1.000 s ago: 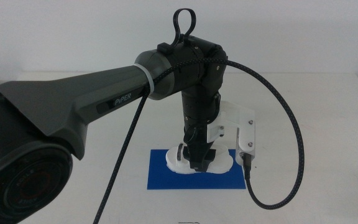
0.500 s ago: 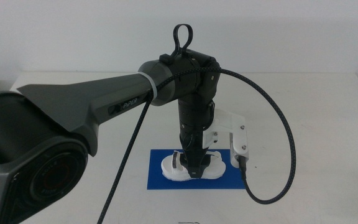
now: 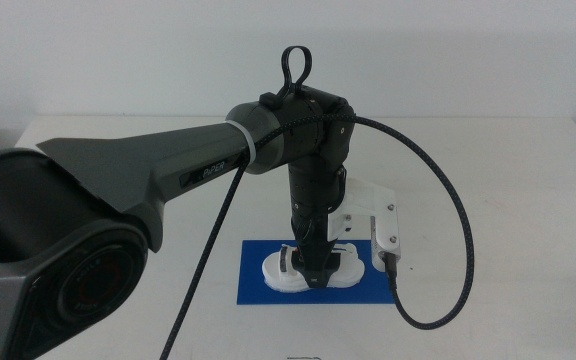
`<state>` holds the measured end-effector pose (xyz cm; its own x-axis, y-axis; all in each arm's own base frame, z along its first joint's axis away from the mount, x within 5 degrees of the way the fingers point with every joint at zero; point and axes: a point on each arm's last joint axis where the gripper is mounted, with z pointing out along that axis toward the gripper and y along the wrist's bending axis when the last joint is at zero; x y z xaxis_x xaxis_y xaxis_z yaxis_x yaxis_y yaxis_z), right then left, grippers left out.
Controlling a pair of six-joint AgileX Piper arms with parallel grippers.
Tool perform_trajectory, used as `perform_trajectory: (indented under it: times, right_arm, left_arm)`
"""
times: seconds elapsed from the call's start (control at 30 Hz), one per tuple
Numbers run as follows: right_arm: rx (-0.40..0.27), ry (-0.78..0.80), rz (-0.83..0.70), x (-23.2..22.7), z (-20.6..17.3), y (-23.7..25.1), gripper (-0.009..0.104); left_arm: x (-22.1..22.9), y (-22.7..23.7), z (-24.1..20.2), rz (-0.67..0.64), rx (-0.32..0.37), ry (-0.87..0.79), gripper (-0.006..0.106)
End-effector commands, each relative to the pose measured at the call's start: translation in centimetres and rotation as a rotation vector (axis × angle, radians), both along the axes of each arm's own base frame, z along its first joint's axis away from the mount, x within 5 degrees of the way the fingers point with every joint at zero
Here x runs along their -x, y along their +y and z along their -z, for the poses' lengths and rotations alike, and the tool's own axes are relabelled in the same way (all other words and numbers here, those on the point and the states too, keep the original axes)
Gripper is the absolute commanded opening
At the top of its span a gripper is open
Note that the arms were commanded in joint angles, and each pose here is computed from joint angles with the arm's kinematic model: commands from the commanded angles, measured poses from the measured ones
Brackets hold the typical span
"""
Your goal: Use one arm to grab the shoe from the table and place it on the mat.
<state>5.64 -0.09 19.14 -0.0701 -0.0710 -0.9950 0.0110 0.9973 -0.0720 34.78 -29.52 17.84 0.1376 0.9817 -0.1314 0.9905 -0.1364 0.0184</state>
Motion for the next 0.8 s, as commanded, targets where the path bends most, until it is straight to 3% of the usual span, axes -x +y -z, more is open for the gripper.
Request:
perform_trajectory:
  times: [0.0, 0.07, 0.3, 0.53, 0.77]
  right_arm:
    - [0.015, -0.113, -0.001, 0.2, -1.4, 0.0, 0.094]
    - [0.015, -0.113, -0.001, 0.2, -1.4, 0.0, 0.094]
    - [0.015, -0.113, -0.001, 0.2, -1.4, 0.0, 0.094]
    - [0.015, -0.113, -0.001, 0.2, -1.4, 0.0, 0.094]
    - [0.015, -0.113, -0.001, 0.2, -1.4, 0.0, 0.094]
  left_arm:
    - [0.2, 0.0, -3.6, -0.006, 0.067, -0.059, 0.080]
    - [0.2, 0.0, -3.6, -0.006, 0.066, -0.058, 0.094]
    - [0.6, 0.2, -5.8, -0.058, 0.041, -0.001, 0.094]
    - [1.4, 0.2, -14.3, -0.216, 0.254, -0.113, 0.094]
    - [3.6, 4.9, -23.7, -0.595, 0.442, -0.217, 0.094]
